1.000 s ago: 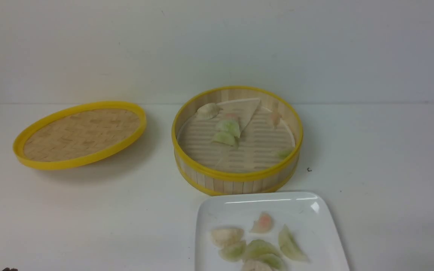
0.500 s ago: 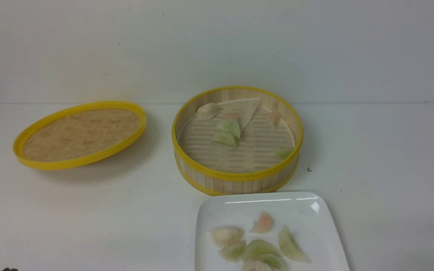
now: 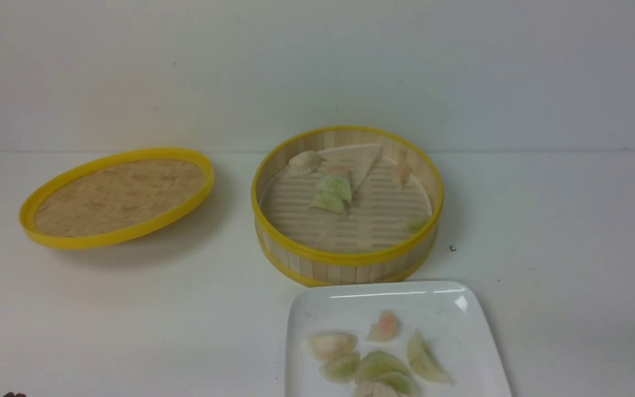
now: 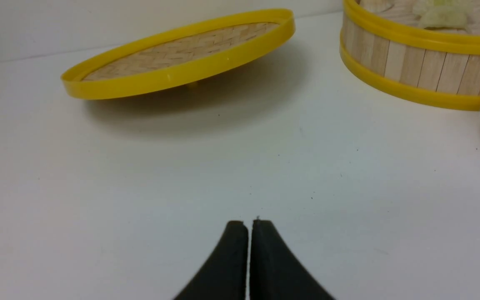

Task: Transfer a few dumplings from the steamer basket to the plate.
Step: Use the left arm to grab a dumpling from the steamer

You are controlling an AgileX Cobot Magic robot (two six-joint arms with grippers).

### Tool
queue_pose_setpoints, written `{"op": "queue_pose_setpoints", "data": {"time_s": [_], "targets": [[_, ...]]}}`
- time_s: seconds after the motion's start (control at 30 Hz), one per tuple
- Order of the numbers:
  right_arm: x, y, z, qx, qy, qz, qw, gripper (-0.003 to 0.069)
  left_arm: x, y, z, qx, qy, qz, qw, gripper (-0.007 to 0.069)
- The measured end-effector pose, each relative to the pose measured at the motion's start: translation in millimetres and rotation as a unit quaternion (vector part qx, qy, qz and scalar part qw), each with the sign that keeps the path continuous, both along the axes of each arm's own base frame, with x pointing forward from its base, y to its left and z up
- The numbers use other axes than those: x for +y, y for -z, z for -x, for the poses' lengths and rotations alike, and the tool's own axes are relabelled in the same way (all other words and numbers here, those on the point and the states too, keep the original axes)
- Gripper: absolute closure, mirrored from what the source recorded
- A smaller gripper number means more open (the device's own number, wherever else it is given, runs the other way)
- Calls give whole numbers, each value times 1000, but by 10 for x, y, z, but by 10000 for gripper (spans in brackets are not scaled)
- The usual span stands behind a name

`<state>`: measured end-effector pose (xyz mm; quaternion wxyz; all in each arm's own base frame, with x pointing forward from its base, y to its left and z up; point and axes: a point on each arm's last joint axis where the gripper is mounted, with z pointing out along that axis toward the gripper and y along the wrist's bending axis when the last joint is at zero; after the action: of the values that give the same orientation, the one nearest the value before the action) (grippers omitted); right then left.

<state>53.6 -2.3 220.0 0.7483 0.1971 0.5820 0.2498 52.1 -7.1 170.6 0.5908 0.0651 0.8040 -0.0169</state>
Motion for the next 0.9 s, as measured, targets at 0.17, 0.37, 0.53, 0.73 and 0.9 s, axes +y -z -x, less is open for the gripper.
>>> {"op": "queue_pose_setpoints", "data": {"time_s": [0.17,0.37,0.53,0.73,0.9], "targets": [[-28,-68,20,-39,13,-11,999,673,0,0,0,0,0,0,1000,631],[14,-263,58,-18,-10,-1,1000,673,0,0,0,0,0,0,1000,631],[77,-557,74,41,-34,56,997,673,0,0,0,0,0,0,1000,631],[143,-798,-46,147,-64,148,976,673,10,-7,-3,-6,0,-18,1000,631],[219,-994,-240,285,-125,212,927,673,-8,-186,-39,-91,-25,144,985,631]]}}
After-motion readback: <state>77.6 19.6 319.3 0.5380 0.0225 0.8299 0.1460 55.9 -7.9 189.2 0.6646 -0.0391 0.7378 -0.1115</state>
